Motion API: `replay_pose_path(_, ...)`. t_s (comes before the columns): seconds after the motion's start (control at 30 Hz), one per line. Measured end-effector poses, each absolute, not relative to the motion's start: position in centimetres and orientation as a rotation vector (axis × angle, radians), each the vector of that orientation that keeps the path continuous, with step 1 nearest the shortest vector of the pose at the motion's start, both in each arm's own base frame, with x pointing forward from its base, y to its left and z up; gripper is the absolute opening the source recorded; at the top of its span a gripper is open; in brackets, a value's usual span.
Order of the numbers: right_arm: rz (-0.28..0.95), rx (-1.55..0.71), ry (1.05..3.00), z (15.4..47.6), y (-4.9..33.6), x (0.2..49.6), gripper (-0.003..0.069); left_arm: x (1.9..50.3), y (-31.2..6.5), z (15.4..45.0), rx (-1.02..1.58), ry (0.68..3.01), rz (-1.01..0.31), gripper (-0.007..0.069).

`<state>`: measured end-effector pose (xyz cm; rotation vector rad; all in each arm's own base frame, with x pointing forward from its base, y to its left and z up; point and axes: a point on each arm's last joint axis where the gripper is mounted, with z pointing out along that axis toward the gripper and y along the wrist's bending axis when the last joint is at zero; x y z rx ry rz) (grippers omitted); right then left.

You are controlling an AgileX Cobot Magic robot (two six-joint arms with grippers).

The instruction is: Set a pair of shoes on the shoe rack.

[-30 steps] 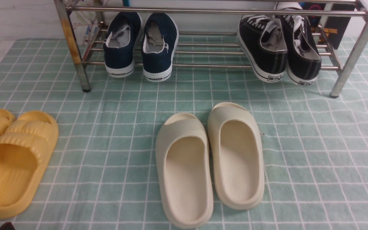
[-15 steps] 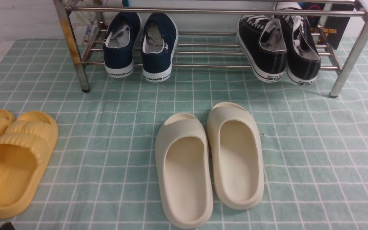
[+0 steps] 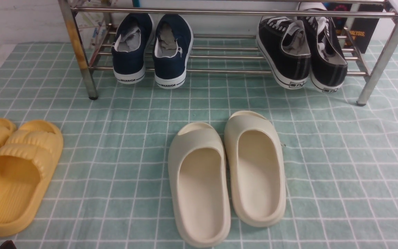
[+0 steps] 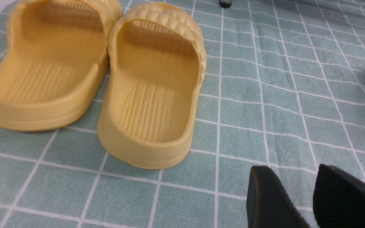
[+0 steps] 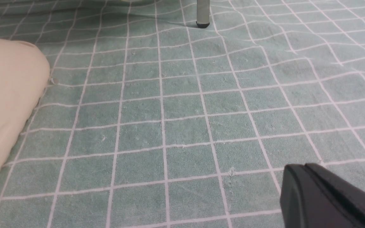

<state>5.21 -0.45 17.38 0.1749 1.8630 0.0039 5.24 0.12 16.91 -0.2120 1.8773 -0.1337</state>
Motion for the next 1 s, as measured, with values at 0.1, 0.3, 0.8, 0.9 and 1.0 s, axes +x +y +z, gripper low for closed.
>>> replay_pose_path(0.1, 0.004, 0.175, 1.863, 17.39, -0.45, 5.21, -0.0002, 5.24, 0.12, 16.91, -0.212, 1.877, -0.134, 0.0238)
replay_pose_path(0.3, 0.004, 0.175, 1.864, 17.38, -0.45, 5.21, 0.0, 5.24, 0.12, 16.91, -0.212, 1.877, -0.134, 0.0238)
replay_pose_path(0.8, 0.004, 0.175, 1.864, 17.4, -0.45, 5.21, 0.001, 5.24, 0.12, 16.91, -0.212, 1.877, -0.134, 0.0238)
replay_pose_path(0.9, 0.004, 0.175, 1.864, 17.4, -0.45, 5.21, 0.0012, 5.24, 0.12, 16.91, -0.212, 1.877, -0.134, 0.0238)
replay_pose_path(1.0, 0.004, 0.175, 1.864, 17.4, -0.45, 5.21, 0.0013, 5.24, 0.12, 16.91, -0.212, 1.877, -0.134, 0.0238)
